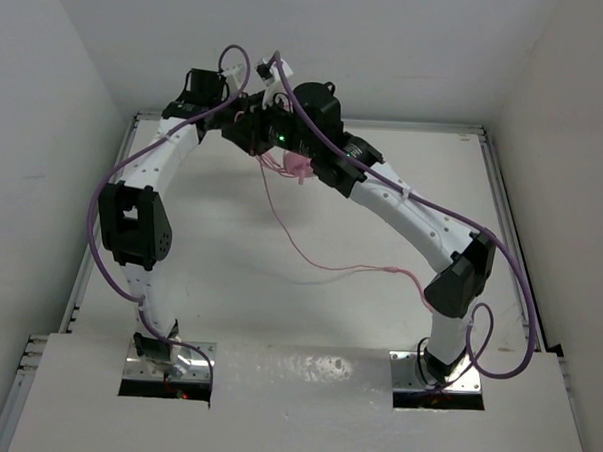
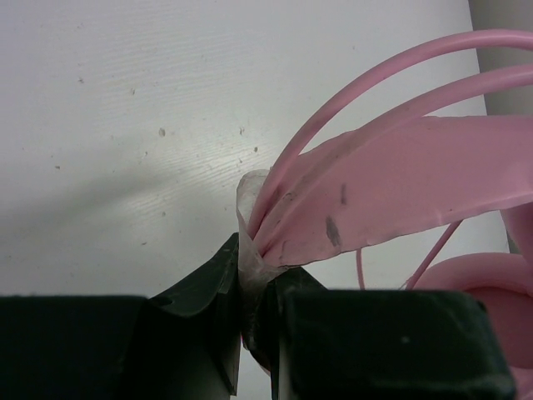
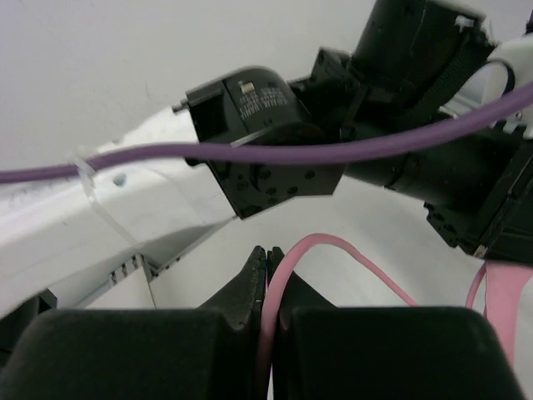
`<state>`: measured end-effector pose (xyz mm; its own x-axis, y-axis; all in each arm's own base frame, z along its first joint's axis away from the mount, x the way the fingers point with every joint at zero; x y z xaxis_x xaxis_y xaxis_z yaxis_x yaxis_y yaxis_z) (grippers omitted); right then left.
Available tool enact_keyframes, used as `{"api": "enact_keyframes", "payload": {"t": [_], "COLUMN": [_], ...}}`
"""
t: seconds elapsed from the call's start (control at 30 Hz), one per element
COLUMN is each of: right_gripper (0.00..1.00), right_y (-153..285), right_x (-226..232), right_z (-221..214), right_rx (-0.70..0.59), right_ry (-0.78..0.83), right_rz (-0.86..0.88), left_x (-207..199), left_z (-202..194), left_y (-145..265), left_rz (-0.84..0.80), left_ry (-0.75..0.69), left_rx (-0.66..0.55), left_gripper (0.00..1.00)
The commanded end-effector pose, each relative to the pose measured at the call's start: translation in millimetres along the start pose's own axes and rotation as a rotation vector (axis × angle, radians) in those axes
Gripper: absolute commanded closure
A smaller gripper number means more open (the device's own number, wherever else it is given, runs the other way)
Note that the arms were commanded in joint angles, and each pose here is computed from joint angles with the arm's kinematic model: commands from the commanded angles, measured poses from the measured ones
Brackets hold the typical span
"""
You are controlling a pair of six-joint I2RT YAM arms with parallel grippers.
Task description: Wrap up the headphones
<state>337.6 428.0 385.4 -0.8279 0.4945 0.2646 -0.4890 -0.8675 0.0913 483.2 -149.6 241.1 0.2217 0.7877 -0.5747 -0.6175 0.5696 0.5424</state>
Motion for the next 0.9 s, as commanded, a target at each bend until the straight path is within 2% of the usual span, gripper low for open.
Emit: {"api": "enact_keyframes", "payload": {"t": [0.0,0.2,0.37,0.47,0.6,0.73,0.87], "right_gripper": [1.00,1.00,1.00,1.00,1.00,1.00,1.00], "right_y": [8,1,26,49,84,101,115], "right_x": [17,19,12,-7,-60,-104,-145], "right_z": [65,66,103,126,145,132,114], "right_rx": [-0.205,-0.238,-0.325,-0.356,-0.361,-0.279,-0.200], "right_ry": [0.015,-0.009,0.101,0.158,0.131,0.189,0.248], "right_rz": [0.037,0.063,-0.039,-0.144,-0.278,-0.429,-0.594], "left_x": [-15,-21,12,23,34,28,11], "left_z": [19,15,4,-6,-2,4,-3], "left_y": [9,2,1,7,20,32,44], "left_rz": [-0.058,-0.117,0.040,0.100,0.180,0.171,0.079], "left_ry": [-0.021,-0.004,-0.125,-0.220,-0.370,-0.467,-0.586], "left_rx": [-0.078,-0.045,-0.045,-0.036,-0.024,0.006,0.080], "left_gripper": [1.00,1.00,1.00,1.00,1.00,1.00,1.00]}}
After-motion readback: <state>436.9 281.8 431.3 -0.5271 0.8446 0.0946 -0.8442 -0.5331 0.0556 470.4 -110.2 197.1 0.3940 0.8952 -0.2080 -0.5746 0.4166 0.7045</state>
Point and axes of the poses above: each gripper's point midway between its finger pads, its own y axis back along the fingers, its own x axis along the line the jaws close on, z = x × y, the point moved 3 cm from there along y, back along the fingers, and after that the axes turned 5 degrees about y, right-handed, at the moved point
